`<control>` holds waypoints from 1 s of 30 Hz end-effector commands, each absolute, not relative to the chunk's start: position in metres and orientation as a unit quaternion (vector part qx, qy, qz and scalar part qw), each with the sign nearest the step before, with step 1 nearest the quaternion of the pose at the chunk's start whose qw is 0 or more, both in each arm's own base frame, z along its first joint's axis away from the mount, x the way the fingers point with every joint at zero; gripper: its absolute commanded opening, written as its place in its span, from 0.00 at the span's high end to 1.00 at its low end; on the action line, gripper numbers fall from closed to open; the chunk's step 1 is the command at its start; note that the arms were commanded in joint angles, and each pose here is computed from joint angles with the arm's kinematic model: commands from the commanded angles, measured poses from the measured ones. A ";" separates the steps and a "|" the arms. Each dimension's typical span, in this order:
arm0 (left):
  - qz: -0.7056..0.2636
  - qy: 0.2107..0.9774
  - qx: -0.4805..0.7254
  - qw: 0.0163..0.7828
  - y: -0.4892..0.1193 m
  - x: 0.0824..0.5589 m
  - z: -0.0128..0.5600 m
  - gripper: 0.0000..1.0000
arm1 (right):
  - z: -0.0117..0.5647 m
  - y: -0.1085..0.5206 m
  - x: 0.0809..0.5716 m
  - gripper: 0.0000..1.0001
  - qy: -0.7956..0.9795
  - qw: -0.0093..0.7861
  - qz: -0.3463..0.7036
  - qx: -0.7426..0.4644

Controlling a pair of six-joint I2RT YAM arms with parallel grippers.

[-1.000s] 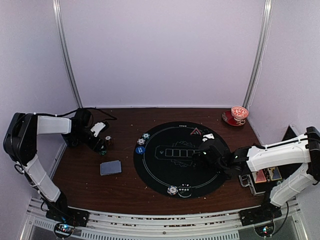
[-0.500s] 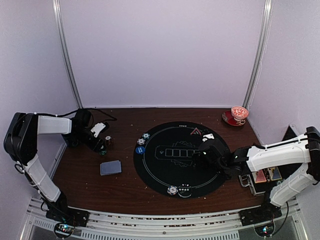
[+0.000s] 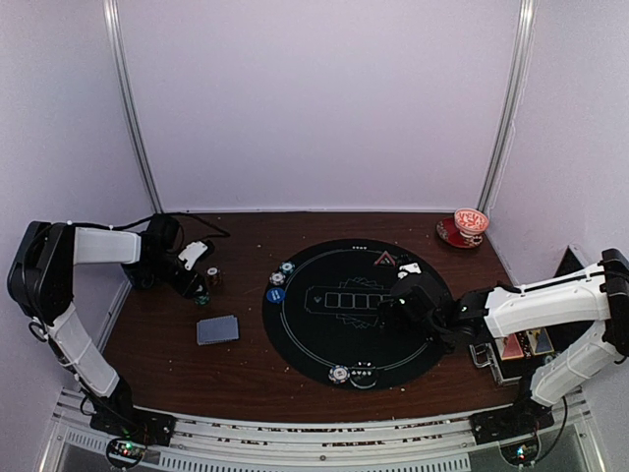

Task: Distribute texas hold em gaming equipment
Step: Pick up the pile of poker chips from the pile of poker chips.

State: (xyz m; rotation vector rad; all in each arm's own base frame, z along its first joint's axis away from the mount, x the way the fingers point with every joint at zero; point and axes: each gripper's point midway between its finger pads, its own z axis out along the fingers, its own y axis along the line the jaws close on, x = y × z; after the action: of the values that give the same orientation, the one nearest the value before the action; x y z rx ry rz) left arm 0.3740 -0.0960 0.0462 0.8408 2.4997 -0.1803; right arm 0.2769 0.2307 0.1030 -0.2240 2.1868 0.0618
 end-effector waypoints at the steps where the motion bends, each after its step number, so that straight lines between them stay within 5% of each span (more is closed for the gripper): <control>1: -0.072 0.916 0.306 0.250 -0.096 0.374 0.044 0.61 | 0.103 0.229 0.277 0.00 0.882 0.461 0.012 -0.095; 6: -0.077 0.914 0.308 0.252 -0.097 0.373 0.047 0.68 | 0.103 0.229 0.278 0.00 0.882 0.461 0.012 -0.094; 30: -0.098 0.879 0.352 0.306 -0.118 0.362 0.098 0.69 | 0.105 0.224 0.280 0.00 0.879 0.469 -0.001 -0.087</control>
State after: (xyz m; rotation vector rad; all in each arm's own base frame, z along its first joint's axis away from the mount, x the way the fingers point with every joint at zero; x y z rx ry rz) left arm 0.3691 -0.1064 0.0871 0.8630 2.3816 -0.2287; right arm 0.2784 0.2279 0.1041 -0.2145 2.1774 0.0421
